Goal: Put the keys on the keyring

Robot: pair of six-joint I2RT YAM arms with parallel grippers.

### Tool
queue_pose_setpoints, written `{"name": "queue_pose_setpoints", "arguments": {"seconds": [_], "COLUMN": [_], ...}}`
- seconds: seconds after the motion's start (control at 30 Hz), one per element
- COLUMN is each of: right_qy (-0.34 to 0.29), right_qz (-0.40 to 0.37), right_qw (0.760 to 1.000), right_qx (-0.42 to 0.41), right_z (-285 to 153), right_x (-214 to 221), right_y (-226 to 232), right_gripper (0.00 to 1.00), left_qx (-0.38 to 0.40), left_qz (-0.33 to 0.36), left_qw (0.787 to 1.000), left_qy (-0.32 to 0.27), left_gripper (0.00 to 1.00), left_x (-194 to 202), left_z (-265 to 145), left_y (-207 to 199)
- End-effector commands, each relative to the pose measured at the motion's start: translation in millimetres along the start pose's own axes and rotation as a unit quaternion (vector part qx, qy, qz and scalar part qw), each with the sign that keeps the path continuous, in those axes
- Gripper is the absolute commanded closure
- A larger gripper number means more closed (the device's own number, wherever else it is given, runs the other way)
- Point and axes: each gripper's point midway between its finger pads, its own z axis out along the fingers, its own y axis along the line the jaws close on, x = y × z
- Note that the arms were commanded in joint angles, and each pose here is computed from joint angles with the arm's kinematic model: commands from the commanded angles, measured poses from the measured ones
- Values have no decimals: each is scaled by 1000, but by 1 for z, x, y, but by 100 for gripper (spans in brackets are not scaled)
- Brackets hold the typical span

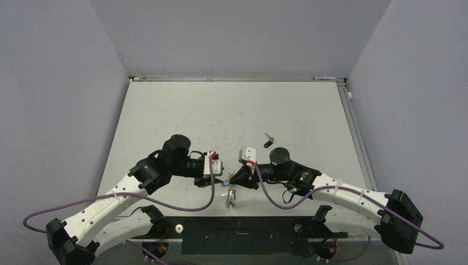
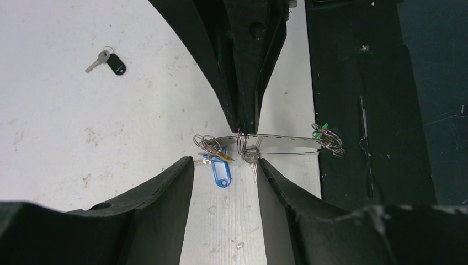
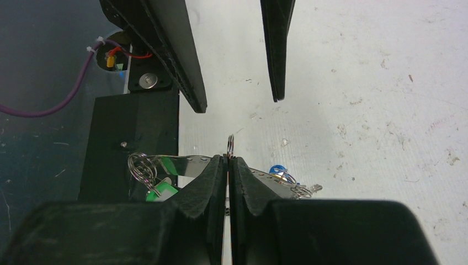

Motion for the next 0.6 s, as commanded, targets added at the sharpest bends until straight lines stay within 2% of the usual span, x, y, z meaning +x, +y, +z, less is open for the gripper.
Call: {"name": "queue_pose_setpoints", "arguments": {"seconds": [0.0, 0.57], "right_qy": [-55, -45], "right_qz": [-46, -43], "right_qw": [997, 998], "right_qx": [-12, -16], "right_z": [-1, 3], "right_x": [-44, -38], "right_y": [4, 3], "right_gripper": [95, 95], "left_qx": [38, 57], "left_qz": [21, 3], "left_qw": [999, 998], "left_qy": [-3, 0], "left_gripper": [58, 70], "left_x": [-12, -10], "left_z": [4, 22], "left_y": [-3, -2]}}
